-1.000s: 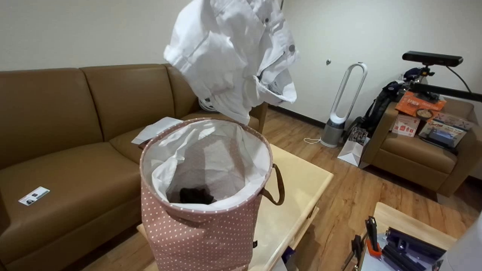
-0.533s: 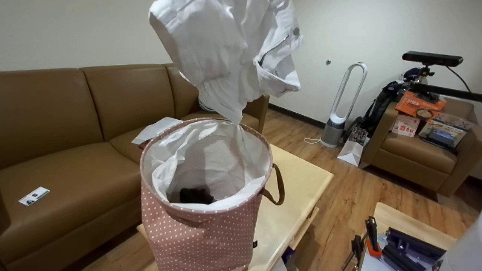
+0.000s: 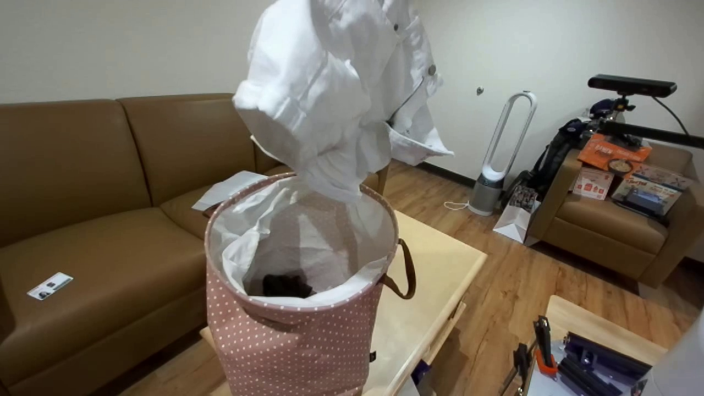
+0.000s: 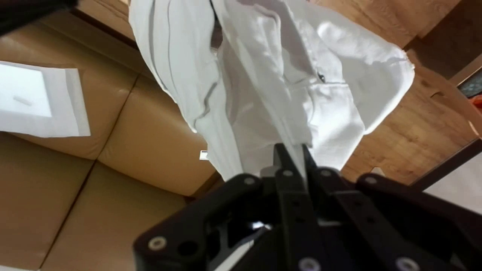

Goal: Put the white pair of shorts in the laundry bag

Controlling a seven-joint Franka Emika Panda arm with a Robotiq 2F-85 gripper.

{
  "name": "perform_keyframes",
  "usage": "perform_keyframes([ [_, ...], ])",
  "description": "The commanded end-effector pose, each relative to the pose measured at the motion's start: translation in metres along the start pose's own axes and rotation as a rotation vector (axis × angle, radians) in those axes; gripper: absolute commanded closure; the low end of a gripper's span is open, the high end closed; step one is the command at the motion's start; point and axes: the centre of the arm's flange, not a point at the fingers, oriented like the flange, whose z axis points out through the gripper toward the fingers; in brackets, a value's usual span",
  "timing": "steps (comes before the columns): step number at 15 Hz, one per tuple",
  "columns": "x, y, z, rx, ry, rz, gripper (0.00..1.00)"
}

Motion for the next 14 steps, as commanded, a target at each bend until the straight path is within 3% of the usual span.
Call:
perform_keyframes([
  [1, -0.019, -0.015, 0.031, 0.070, 0.010, -0.071, 0.99],
  [8, -0.027, -0.010, 0.126, 0.214, -0.088, -0.092, 0.99],
  [12, -0.029, -0.008, 0.178, 0.203, -0.132, -0.068, 0.99],
  [13, -0.029, -0.006, 0.188, 0.189, -0.136, -0.061, 0.70],
  [14, -0.030, -0.006, 0.196, 0.183, -0.139, -0.065, 0.68],
])
